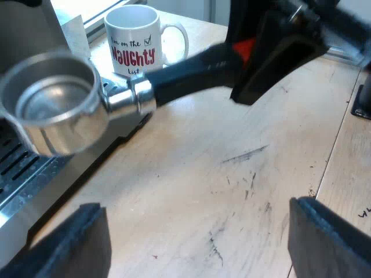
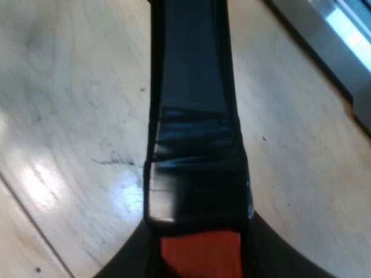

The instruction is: Grind coffee beans and then tamp

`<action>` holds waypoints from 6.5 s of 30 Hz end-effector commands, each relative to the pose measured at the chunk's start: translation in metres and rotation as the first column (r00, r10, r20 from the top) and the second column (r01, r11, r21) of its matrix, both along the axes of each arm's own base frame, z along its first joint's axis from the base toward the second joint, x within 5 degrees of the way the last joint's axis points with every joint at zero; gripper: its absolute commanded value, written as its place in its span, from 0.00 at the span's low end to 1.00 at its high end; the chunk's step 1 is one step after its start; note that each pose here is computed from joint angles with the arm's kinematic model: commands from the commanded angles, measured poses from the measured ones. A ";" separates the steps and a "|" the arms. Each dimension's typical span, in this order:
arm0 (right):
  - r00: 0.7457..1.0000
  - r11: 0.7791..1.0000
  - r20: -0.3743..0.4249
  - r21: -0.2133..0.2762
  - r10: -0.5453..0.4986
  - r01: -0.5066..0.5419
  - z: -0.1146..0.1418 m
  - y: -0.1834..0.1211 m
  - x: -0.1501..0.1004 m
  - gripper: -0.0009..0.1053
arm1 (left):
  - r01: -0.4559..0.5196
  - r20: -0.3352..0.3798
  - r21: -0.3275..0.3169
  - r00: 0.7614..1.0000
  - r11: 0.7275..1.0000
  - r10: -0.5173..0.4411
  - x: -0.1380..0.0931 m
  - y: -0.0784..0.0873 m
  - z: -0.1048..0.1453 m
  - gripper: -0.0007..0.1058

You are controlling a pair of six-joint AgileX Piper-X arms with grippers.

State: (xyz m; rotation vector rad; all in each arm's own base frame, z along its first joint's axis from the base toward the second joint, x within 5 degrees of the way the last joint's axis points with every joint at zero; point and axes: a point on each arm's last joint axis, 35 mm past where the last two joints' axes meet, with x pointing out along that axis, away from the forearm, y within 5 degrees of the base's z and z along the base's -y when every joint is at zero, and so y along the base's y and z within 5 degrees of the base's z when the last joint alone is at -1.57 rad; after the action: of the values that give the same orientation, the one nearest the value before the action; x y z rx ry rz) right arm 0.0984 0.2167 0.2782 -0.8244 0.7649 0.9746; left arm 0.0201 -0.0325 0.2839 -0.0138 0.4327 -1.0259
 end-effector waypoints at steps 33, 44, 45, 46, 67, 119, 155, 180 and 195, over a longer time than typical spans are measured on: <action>1.000 0.993 -0.001 0.113 -0.015 0.015 -0.077 -0.021 0.014 0.01 | -0.003 -0.031 0.055 0.999 0.998 0.005 0.035 -0.025 -0.040 0.63; 0.999 0.996 -0.005 0.077 0.051 -0.050 -0.094 -0.016 0.026 0.01 | 0.000 -0.037 0.065 0.999 0.998 0.003 0.043 -0.031 -0.050 0.63; 0.998 0.995 -0.010 0.082 0.055 -0.054 -0.097 -0.013 0.028 0.01 | 0.000 -0.039 0.067 0.999 0.998 0.003 0.044 -0.031 -0.051 0.63; 0.998 0.995 -0.009 0.082 0.055 -0.054 -0.100 -0.011 0.029 0.01 | 0.000 -0.040 0.067 0.999 0.998 0.003 0.044 -0.031 -0.051 0.63; 0.994 0.999 -0.107 0.040 0.021 -0.017 -0.126 -0.008 0.029 0.01 | 0.000 -0.040 0.067 0.999 0.998 0.003 0.044 -0.031 -0.051 0.63; 0.947 0.973 -0.292 -0.219 -0.131 0.067 -0.142 -0.034 0.013 0.42 | 0.038 -0.050 0.051 0.998 0.998 -0.035 0.042 -0.032 -0.050 0.63; 0.993 0.986 -0.086 0.140 -0.076 0.087 0.024 -0.050 0.000 0.65 | -0.187 -0.034 0.169 0.980 0.968 0.195 0.031 -0.014 -0.006 0.63; 0.979 0.859 0.196 0.493 0.049 -0.141 0.003 -0.018 -0.013 0.65 | -0.265 -0.033 0.250 0.959 0.931 0.282 0.015 0.002 0.018 0.63; 0.977 0.826 0.197 0.535 0.082 -0.177 -0.036 -0.023 -0.017 0.65 | -0.324 -0.009 0.286 0.940 0.902 0.341 0.018 0.003 0.013 0.63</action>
State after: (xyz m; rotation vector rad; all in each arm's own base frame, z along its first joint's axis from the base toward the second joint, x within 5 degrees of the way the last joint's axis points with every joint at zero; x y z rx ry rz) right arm 0.0816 0.1925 0.2386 -0.4488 0.2755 1.1394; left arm 0.0376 -0.0297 0.2986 0.1285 0.5966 -0.6480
